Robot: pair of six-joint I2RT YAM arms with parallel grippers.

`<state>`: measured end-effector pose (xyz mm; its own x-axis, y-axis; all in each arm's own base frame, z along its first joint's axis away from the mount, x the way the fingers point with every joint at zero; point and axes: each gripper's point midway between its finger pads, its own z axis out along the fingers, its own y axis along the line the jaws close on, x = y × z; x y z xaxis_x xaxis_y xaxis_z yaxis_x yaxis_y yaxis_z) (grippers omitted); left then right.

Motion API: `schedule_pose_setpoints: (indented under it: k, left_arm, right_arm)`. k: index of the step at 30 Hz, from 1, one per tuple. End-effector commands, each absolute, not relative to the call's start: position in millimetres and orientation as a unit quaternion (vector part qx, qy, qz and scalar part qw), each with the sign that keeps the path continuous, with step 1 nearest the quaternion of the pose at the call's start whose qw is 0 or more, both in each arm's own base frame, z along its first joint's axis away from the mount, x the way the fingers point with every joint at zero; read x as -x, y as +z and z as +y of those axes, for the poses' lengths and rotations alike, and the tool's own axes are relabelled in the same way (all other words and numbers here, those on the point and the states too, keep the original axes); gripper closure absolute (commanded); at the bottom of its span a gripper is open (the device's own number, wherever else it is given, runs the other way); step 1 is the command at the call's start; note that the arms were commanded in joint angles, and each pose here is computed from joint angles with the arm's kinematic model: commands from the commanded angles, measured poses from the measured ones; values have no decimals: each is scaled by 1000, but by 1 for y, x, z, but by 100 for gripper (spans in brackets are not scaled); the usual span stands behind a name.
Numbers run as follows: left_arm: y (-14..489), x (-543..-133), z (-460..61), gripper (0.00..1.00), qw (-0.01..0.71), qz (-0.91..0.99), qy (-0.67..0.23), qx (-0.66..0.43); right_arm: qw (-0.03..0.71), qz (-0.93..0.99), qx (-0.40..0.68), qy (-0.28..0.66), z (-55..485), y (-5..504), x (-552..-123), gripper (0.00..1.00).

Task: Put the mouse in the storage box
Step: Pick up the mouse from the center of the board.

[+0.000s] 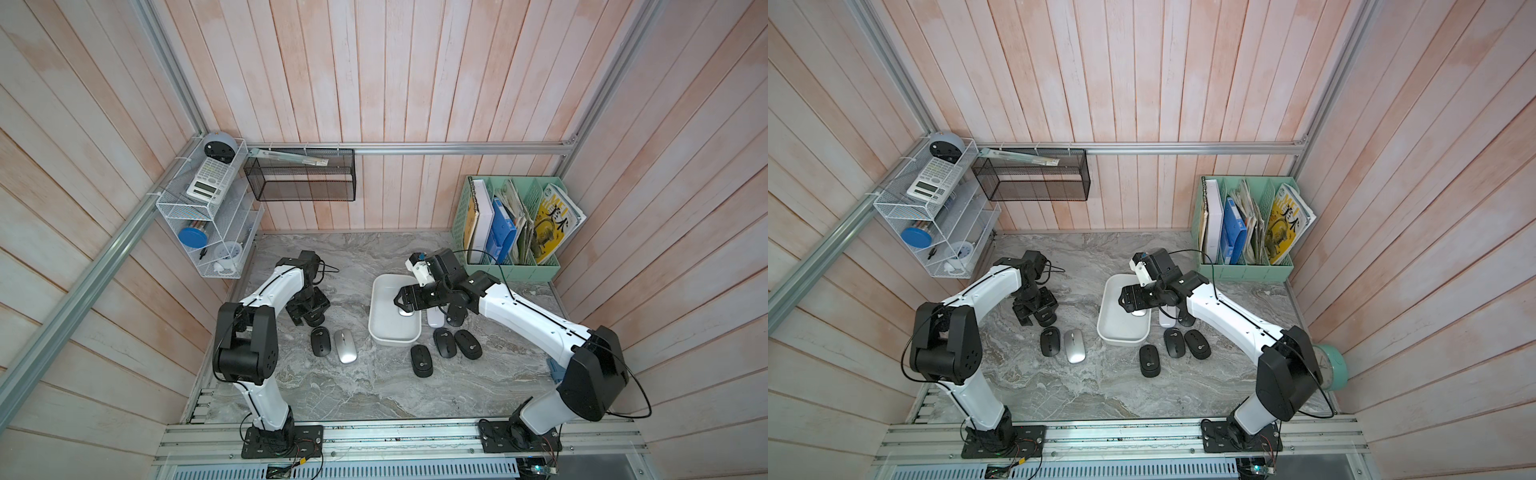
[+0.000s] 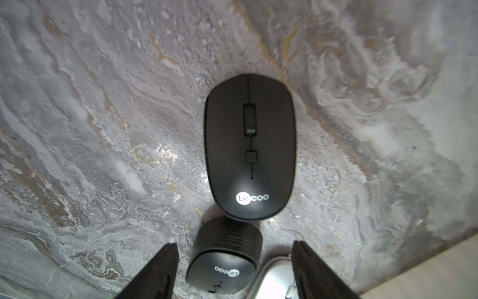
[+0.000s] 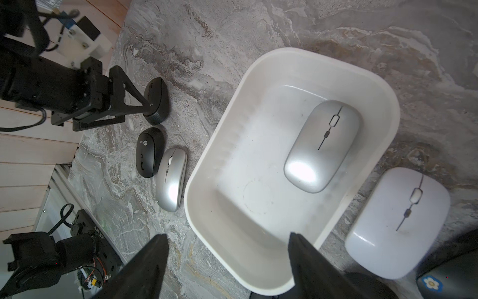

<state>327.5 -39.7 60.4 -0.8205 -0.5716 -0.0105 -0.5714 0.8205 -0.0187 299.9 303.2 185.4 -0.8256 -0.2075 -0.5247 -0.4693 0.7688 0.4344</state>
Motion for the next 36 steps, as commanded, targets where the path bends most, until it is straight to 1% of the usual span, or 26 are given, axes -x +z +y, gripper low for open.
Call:
schedule_pose_setpoints:
  k: [1,9,12,17,27,36]
  left_arm:
    - [52,-333,-41,25,3,951,-36,307]
    - [47,-346,-45,25,6,952,-62,300]
    - [47,-349,-45,24,8,953,-66,297]
    - [41,-349,-42,22,4,952,-59,302]
    - [27,-356,-34,22,10,949,-60,309]
    - [14,-359,-37,22,-2,949,-72,308]
  right_arm:
    - [223,909,188,298,314,182,-299,20]
    - [218,910,191,296,317,177,-297,20]
    - [217,910,190,296,317,176,-297,20]
    - [213,911,191,295,317,172,-296,19]
    - [212,914,190,289,315,169,-295,19]
    - [201,908,192,313,329,167,-293,19]
